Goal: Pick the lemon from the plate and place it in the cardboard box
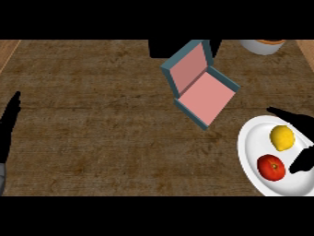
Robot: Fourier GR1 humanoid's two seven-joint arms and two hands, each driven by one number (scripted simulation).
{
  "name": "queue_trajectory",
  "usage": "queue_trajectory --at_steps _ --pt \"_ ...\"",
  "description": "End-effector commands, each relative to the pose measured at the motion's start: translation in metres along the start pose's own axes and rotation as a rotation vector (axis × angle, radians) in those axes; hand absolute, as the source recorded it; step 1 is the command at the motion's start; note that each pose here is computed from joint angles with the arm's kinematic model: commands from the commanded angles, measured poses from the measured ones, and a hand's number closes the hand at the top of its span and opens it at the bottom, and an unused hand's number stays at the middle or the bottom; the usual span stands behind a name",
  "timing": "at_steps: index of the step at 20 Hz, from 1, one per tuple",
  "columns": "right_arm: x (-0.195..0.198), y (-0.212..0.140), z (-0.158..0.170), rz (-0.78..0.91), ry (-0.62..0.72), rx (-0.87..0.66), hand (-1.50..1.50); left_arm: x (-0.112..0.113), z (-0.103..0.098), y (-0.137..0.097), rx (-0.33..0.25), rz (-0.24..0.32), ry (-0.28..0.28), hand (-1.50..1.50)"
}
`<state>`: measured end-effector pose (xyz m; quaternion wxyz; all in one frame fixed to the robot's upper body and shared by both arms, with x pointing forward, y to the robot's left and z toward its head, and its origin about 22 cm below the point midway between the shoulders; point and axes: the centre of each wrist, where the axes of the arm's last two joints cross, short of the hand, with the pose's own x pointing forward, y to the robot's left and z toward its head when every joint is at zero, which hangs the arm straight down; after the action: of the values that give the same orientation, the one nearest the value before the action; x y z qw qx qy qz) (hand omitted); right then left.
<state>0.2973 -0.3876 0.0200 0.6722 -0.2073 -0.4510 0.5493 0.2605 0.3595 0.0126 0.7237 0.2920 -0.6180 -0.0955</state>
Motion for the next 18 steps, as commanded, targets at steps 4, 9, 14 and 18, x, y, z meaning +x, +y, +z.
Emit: queue_trajectory --at_steps 4,9,14,18 --pt "-0.009 0.025 -0.013 0.002 0.056 -0.031 1.50 0.005 -0.006 -0.004 0.017 -0.015 -0.012 0.00" --pt "0.002 0.038 -0.033 0.111 0.033 -0.205 1.50 -0.001 -0.012 0.001 -0.005 0.020 -0.004 0.00" --pt "-0.010 0.002 -0.023 0.175 0.030 -0.331 1.50 0.005 -0.003 0.012 -0.013 0.001 -0.002 0.00" --pt "-0.029 -0.019 -0.023 0.164 -0.010 -0.334 1.50 0.003 0.007 -0.013 0.020 -0.005 -0.017 0.00"
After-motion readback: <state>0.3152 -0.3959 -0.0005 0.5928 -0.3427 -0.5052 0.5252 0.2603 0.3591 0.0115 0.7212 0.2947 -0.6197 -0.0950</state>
